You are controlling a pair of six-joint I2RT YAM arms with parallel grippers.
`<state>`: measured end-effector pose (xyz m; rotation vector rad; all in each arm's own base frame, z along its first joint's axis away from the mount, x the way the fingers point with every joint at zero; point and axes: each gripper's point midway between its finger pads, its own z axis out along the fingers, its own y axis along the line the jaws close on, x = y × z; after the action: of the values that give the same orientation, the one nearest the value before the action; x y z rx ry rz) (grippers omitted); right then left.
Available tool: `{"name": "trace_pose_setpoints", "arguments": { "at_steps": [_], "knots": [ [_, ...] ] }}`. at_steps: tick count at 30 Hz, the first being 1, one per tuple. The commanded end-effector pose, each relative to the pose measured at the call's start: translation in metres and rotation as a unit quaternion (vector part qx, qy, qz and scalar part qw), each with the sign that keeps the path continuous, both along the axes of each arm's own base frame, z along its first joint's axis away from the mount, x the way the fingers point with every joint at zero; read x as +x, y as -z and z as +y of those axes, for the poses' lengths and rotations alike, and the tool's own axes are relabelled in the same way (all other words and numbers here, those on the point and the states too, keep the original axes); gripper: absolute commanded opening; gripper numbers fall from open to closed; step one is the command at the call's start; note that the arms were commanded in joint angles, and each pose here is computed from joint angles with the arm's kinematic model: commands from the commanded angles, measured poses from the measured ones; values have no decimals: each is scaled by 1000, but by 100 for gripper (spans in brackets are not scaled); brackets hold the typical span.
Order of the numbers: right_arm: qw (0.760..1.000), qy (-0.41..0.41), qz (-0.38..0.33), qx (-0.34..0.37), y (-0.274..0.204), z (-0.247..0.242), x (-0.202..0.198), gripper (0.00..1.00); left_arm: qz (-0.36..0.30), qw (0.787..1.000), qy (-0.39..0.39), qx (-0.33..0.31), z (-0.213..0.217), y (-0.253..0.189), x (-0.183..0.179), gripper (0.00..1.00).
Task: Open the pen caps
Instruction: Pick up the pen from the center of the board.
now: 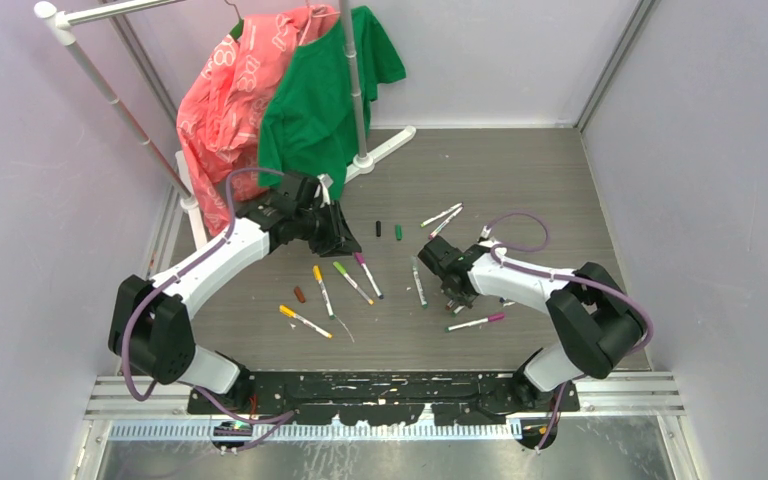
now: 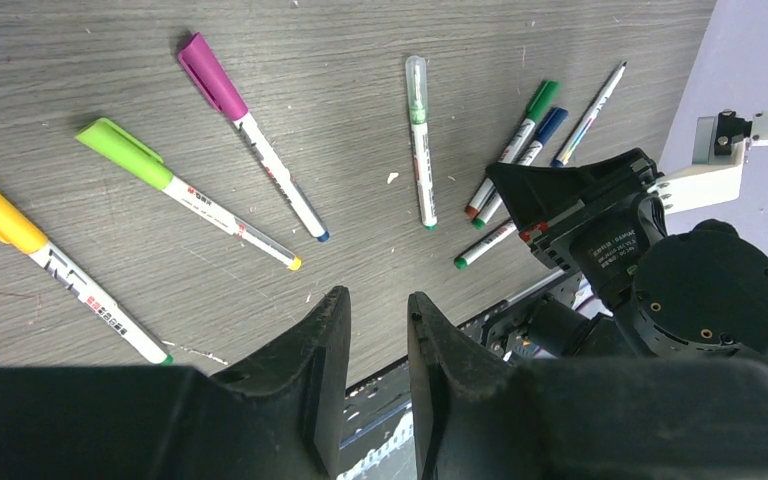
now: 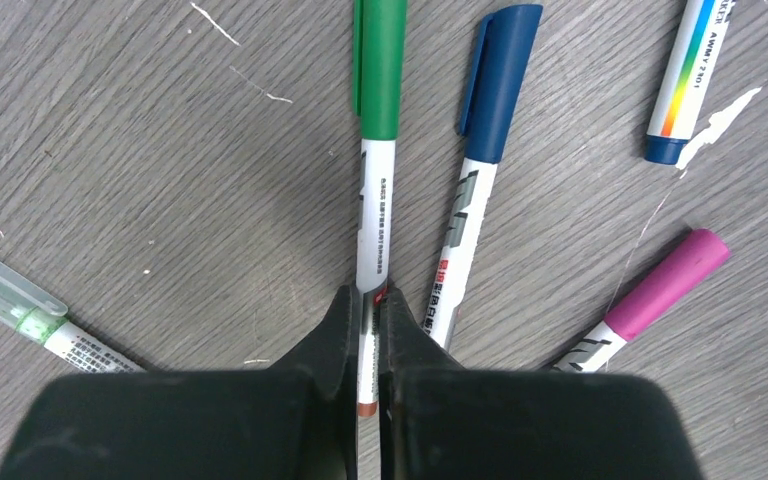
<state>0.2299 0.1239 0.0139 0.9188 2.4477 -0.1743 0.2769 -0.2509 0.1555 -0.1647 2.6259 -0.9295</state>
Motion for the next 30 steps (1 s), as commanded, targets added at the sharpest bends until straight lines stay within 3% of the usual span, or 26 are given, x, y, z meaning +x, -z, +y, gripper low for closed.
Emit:
{"name": "trace_pose_setpoints", "arguments": {
  "at_steps": [1, 9, 16, 24, 30],
  "knots": [
    [999, -37, 35, -15, 6, -6, -12, 1, -9, 1000, 12, -14, -8, -2, 4, 28],
    [978, -206, -17, 25, -55, 36, 17, 1, 7, 999, 14, -45, -23, -7, 11, 29],
    [932, -336, -69, 119, -103, 89, 21, 1, 31, 995, 20, -92, -45, -9, 15, 29],
    [876, -424, -79, 217, -126, 138, 9, 1, 51, 989, 12, -136, -68, -11, 26, 30],
    [853, -457, -76, 241, -136, 154, 4, 1, 58, 987, 11, -147, -79, -12, 34, 31]
  ]
}}
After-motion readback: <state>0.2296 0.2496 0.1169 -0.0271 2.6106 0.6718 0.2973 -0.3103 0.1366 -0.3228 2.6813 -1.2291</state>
